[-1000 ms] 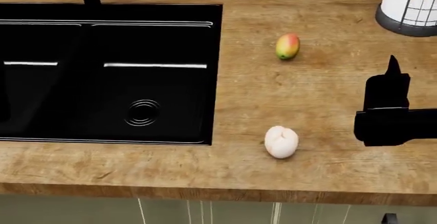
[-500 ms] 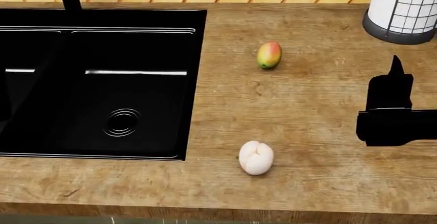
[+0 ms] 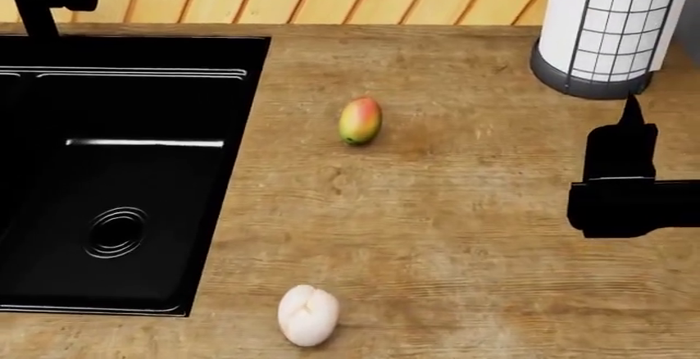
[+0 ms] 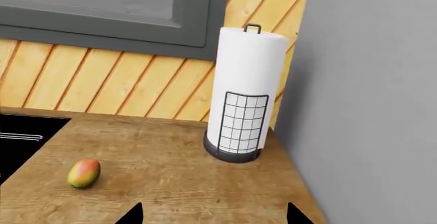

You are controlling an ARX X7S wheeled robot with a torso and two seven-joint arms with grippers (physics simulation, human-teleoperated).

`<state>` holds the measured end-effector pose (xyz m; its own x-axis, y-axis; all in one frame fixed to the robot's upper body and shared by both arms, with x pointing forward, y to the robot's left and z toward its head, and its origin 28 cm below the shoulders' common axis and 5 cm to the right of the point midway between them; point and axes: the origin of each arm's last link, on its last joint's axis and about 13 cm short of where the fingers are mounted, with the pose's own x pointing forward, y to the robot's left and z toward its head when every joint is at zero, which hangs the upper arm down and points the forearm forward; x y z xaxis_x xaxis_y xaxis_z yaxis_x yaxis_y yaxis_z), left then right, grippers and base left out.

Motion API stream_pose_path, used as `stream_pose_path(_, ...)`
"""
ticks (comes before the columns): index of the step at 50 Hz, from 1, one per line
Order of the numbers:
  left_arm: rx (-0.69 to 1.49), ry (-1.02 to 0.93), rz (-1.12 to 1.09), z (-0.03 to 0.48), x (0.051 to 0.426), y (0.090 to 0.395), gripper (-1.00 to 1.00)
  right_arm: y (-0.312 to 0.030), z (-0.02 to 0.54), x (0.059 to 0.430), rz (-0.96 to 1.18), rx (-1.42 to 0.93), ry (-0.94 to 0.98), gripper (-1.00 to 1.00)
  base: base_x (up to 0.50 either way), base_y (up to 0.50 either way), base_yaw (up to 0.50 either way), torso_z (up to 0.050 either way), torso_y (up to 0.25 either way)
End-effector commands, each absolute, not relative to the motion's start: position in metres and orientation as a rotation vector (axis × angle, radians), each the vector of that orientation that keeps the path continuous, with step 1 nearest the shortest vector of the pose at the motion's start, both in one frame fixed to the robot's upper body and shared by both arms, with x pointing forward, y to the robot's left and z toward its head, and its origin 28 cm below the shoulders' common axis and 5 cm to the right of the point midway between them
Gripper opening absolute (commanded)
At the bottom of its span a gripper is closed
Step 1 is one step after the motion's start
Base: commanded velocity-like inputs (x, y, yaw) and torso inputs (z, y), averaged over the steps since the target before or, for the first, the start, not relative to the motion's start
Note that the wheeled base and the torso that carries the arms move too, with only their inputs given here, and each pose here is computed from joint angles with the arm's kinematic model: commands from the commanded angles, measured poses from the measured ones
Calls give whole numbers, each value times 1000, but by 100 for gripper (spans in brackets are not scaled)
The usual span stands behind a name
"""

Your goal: There is a mixed pile of frozen fruits and vegetables on the counter. Locate all the frozen vegetables and place the items in a bowl on the counter. Take all the frozen fruits and defrost them in a running sink.

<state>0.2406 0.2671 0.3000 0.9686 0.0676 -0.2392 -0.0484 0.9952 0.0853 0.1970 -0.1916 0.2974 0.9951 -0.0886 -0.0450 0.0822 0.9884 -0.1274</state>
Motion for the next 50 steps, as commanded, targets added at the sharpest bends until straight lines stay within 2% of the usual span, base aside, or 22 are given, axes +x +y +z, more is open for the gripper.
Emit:
stream_pose_path(1, 89, 235, 7, 301, 240, 269, 100, -190, 296, 201, -79, -102, 18, 100, 398, -8, 0, 0, 0)
stream_pose_path(19, 84, 248, -6, 299, 242, 270, 100, -189, 297, 202, -81, -106, 33, 100, 342, -1, 0, 0, 0)
stream_pose_path(36, 59, 241, -6, 302, 241, 271, 100, -189, 296, 202, -80, -101, 38, 100, 5, 0, 0, 0, 0)
stream_pose_path(37, 127, 140, 241, 298, 257, 283, 100, -197, 297, 211, -221, -160, -41, 100, 0, 0, 0, 0, 0)
stream_pose_path(38, 78, 187, 112, 301, 249, 277, 100, -190, 297, 204, -99, -108, 24, 100, 0, 0, 0, 0, 0)
stream_pose_path(39, 30, 241, -10, 302, 240, 270, 100, -188, 296, 202, -75, -99, 38, 100, 0, 0, 0, 0, 0)
stream_pose_path(50, 36, 260, -27, 295, 233, 269, 100, -186, 291, 200, -67, -85, 48, 100, 0, 0, 0, 0, 0)
